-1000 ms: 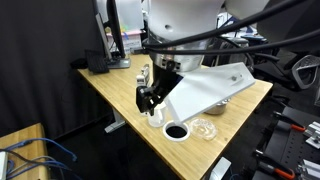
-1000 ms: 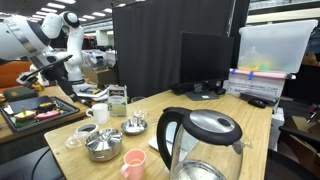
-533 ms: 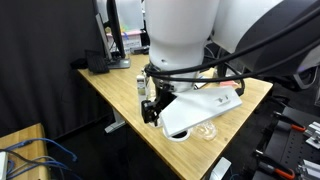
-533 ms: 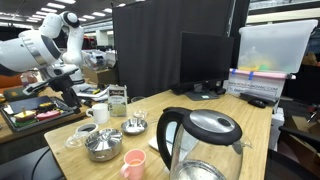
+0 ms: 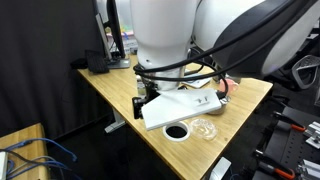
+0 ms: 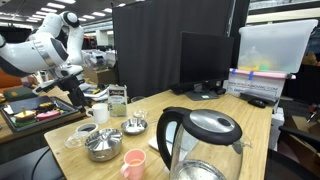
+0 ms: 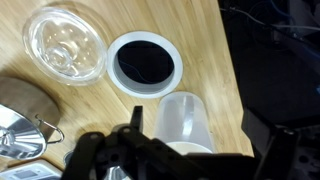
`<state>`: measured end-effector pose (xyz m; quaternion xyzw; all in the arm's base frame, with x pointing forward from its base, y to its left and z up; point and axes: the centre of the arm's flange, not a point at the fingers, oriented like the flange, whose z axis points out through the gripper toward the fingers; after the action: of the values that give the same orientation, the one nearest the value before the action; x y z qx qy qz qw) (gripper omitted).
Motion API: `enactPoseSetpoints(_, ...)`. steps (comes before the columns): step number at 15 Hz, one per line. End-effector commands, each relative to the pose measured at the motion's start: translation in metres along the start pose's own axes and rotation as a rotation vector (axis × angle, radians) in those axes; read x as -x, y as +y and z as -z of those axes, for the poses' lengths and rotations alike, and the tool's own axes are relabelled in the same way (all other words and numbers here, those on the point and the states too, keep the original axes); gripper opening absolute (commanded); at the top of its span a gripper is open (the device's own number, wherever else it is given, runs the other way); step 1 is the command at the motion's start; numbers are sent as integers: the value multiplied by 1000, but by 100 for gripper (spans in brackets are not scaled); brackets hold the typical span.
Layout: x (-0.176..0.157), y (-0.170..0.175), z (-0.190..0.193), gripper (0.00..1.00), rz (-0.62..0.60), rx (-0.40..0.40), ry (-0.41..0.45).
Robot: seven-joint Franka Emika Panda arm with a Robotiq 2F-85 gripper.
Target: Pour the contents in the white mug onto the silver pan
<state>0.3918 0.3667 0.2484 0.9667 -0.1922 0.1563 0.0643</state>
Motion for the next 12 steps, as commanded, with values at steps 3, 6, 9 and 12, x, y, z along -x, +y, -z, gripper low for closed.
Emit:
enactPoseSetpoints(3, 3, -11, -14, 77, -49, 2, -2)
enactPoseSetpoints(6, -7, -12, -17, 70, -74, 6, 6)
enactPoseSetpoints(9, -16, -11, -21, 72, -89, 7, 8)
enactPoseSetpoints(12, -17, -10, -24, 72, -93, 5, -5)
